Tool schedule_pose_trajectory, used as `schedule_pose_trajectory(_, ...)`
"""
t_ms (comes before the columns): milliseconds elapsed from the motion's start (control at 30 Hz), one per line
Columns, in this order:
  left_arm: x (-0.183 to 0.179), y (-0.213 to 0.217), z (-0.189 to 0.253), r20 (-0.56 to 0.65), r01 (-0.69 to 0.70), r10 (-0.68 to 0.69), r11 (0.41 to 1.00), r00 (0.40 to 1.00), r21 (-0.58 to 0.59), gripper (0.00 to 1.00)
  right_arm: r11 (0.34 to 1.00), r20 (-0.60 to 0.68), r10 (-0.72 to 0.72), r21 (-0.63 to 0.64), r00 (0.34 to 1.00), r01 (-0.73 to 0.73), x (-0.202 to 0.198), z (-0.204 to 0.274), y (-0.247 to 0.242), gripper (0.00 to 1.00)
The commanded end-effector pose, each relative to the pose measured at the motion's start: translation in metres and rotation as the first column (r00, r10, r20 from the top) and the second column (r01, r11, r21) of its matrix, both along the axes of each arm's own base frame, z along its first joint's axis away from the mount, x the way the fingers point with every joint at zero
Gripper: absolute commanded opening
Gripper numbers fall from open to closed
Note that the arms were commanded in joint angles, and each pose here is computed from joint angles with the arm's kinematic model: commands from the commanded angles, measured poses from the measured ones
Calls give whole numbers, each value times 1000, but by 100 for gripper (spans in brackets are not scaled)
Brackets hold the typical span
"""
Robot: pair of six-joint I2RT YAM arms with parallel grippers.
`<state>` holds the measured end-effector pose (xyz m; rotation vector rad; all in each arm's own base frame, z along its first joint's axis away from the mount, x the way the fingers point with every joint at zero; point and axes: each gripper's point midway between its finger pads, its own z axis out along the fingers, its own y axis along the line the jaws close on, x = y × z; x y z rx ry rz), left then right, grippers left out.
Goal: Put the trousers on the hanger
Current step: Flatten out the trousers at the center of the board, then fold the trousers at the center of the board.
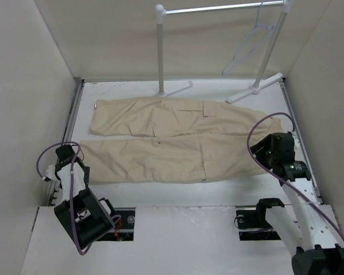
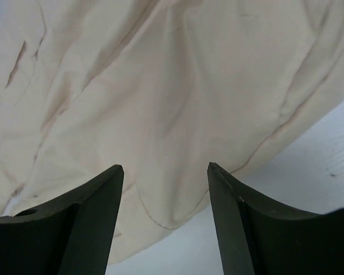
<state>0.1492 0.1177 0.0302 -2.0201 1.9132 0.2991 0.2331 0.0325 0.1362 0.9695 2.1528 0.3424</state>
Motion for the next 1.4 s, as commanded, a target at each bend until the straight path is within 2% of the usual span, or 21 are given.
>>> schedule_pose_trajectory(0,28,6,-9,122,-5,3,1000,992,21,38,994,20,-98,54,995,97,0,6,-17,65)
schedule_pose_trajectory(133,41,-1,-10,181,-6,6,1000,983,-1,15,967,-76,-253,23,965,255,-9,-17,-51,62)
schedule_pose_trajectory(267,35,-9,-1,182,-19,18,1000,983,5,6,891,-127,-449,13,885,454,-26,-44,-84,57)
schedule_pose_trajectory(433,43,-14,7,157,-1,-4,999,988,33,3,849,-223,-513,11,829,528,-29,-81,-102,57)
schedule_pose_trajectory(567,52,-6,21,169,10,-20,998,985,62,2,844,-202,-527,-12,826,536,-15,-83,-117,57)
schedule_pose_trajectory(700,60,-3,31,168,24,-40,995,985,98,1,814,-226,-575,-56,786,579,-6,-94,-135,49)
schedule_pose_trajectory(733,62,-2,33,168,26,-44,994,985,106,0,811,-233,-578,-58,782,582,-4,-96,-137,44)
schedule_pose_trajectory(767,62,-1,35,163,27,-45,993,986,114,0,816,-244,-569,-49,786,576,1,-99,-136,34)
schedule_pose_trajectory(833,59,1,40,149,24,-43,991,988,129,0,814,-258,-572,-59,779,578,4,-104,-138,25)
schedule_pose_trajectory(900,58,4,48,154,25,-48,989,987,149,0,819,-275,-563,-57,779,571,4,-107,-136,11)
schedule_pose_trajectory(967,58,8,60,159,30,-59,984,986,178,0,823,-270,-558,-58,784,566,-1,-98,-134,3)
schedule_pose_trajectory(1067,45,22,85,97,56,-82,968,992,244,0,831,-201,-553,-64,809,553,-14,-64,-130,0)
schedule_pose_trajectory(1133,39,36,109,45,71,-92,939,995,336,0,832,-144,-555,-76,820,550,-18,-39,-130,0)
schedule_pose_trajectory(1267,57,40,143,104,78,-132,908,986,411,0,862,-102,-507,-68,856,503,1,-20,-119,1)
schedule_pose_trajectory(1367,90,37,166,147,95,-171,901,974,424,0,867,-66,-497,-68,865,493,17,-9,-121,1)
